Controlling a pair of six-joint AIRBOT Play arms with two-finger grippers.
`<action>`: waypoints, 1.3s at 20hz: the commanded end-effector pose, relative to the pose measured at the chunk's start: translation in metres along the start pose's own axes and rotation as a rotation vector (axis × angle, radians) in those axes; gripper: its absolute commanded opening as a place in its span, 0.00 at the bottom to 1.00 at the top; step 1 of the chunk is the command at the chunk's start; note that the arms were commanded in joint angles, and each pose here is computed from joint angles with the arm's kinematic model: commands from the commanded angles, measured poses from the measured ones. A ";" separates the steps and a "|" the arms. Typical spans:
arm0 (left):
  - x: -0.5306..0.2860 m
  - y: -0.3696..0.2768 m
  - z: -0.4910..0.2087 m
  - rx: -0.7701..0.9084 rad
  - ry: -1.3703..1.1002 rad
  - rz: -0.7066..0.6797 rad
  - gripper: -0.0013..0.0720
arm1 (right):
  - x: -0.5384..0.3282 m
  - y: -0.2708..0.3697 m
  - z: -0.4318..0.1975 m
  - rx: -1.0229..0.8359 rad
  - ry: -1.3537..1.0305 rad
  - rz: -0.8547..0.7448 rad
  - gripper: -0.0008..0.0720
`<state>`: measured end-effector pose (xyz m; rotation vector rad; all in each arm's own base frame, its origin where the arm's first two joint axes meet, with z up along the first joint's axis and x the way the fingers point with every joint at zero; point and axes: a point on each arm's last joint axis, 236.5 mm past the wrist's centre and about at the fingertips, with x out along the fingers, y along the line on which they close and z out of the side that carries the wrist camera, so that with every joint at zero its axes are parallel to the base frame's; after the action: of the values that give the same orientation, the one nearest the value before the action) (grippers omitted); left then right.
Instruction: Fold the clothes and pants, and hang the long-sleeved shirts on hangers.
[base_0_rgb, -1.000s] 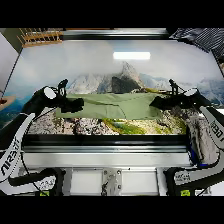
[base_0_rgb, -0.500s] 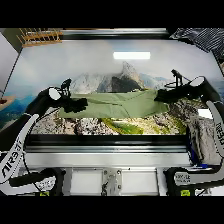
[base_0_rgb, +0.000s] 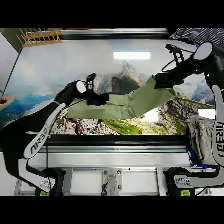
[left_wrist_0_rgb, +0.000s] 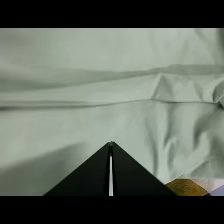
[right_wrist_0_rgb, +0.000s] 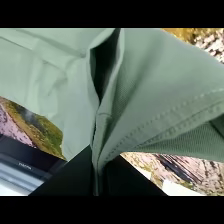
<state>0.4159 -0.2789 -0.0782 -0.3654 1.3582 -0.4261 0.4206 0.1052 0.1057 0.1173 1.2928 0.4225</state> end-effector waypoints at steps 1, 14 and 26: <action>0.043 -0.045 -0.006 0.073 0.065 -0.039 0.03 | -0.025 0.039 0.012 -0.065 -0.043 -0.024 0.03; 0.037 -0.049 0.023 0.057 0.083 -0.051 0.03 | -0.023 0.089 0.015 -0.117 -0.069 0.017 0.03; -0.266 0.106 0.123 -0.155 -0.369 0.005 0.03 | 0.097 0.295 0.024 -0.203 -0.132 0.390 0.03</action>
<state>0.5146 -0.1193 0.0817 -0.5150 1.0967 -0.3091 0.4001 0.3405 0.1353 0.1425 1.1323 0.7609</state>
